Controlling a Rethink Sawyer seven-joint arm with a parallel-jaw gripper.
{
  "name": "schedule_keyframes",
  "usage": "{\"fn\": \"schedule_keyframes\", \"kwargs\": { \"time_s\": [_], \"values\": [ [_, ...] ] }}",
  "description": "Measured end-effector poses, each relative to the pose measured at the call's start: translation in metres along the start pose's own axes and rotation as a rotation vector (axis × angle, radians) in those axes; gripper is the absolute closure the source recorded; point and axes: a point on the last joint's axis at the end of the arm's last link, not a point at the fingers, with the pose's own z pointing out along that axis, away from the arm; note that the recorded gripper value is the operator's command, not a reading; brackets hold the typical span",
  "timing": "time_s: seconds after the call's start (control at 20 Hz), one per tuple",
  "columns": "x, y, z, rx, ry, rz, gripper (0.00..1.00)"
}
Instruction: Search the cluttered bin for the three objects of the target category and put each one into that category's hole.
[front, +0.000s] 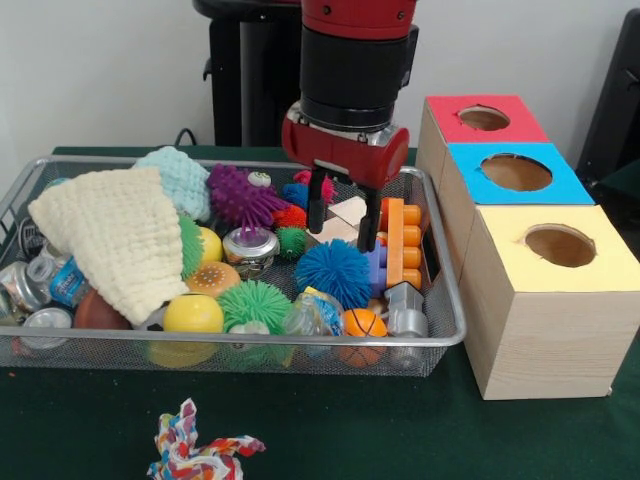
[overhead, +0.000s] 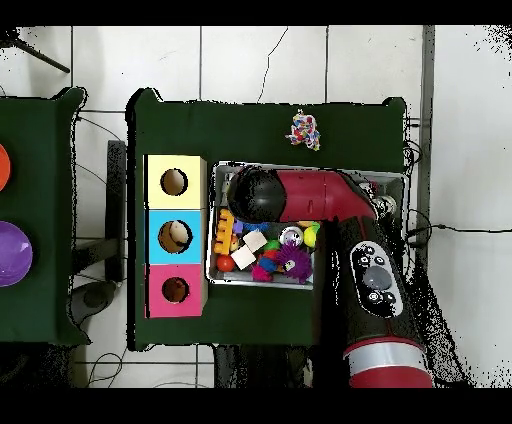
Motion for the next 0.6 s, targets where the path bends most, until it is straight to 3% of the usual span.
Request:
{"fn": "schedule_keyframes", "kwargs": {
  "time_s": [0.6],
  "values": [
    [-0.024,-0.010,-0.013,-0.042,-0.016,0.037,0.00]
  ]
}}
